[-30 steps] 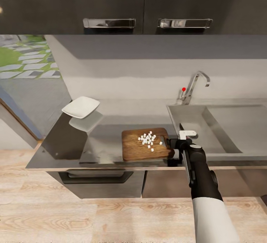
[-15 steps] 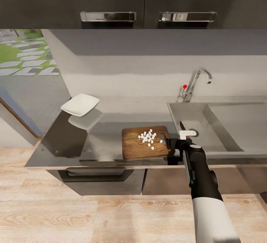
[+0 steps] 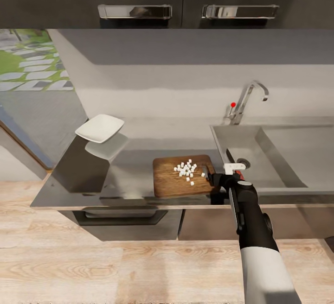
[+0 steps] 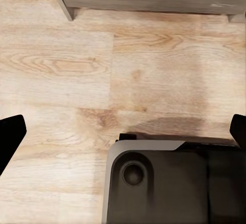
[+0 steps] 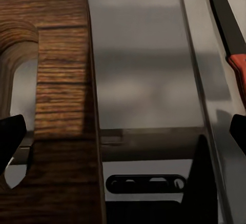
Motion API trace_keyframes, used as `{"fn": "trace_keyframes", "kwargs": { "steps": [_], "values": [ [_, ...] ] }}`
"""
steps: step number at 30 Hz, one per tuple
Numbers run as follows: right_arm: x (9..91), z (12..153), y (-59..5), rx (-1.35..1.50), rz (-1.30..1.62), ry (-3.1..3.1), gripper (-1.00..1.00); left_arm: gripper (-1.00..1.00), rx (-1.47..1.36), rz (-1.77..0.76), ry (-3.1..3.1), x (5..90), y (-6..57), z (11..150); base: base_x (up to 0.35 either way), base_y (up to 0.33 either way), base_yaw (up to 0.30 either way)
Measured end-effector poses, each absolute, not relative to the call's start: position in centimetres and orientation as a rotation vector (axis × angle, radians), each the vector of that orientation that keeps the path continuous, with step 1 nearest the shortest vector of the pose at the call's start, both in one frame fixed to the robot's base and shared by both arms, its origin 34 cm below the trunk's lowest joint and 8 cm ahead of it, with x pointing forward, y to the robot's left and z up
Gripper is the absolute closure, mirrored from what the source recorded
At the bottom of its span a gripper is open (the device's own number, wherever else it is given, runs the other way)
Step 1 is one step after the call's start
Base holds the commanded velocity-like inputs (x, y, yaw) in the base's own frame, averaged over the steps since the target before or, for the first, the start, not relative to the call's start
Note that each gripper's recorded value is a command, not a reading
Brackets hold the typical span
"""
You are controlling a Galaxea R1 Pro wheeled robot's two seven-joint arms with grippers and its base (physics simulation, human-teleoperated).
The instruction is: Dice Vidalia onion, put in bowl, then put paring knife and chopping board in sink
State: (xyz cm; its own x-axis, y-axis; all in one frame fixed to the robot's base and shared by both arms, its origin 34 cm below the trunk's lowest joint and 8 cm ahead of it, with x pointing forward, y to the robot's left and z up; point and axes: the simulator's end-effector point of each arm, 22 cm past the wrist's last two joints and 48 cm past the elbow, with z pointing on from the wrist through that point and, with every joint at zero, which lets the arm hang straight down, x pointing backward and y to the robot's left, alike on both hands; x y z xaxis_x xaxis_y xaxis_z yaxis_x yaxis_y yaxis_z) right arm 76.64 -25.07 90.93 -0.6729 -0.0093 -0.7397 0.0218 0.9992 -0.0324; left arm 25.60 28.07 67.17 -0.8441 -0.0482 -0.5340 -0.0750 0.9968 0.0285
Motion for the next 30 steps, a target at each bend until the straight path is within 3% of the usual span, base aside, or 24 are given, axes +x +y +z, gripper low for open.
{"fn": "trace_keyframes", "kwargs": {
  "steps": [16,17,30],
  "values": [
    [76.57,90.48,-25.07,0.008,-0.049,2.315,-1.0,-1.0,-0.086,0.065,2.584,25.37,28.07,67.07,0.0,0.0,0.0],
    [76.57,90.49,-25.06,0.008,-0.049,2.315,1.0,-1.0,-0.086,0.065,2.584,25.37,28.07,67.07,0.0,0.0,0.0],
    [76.58,90.52,-25.01,0.007,-0.046,2.314,1.0,-1.0,-0.086,0.065,2.584,25.37,28.07,67.08,0.0,0.0,0.0]
  ]
}}
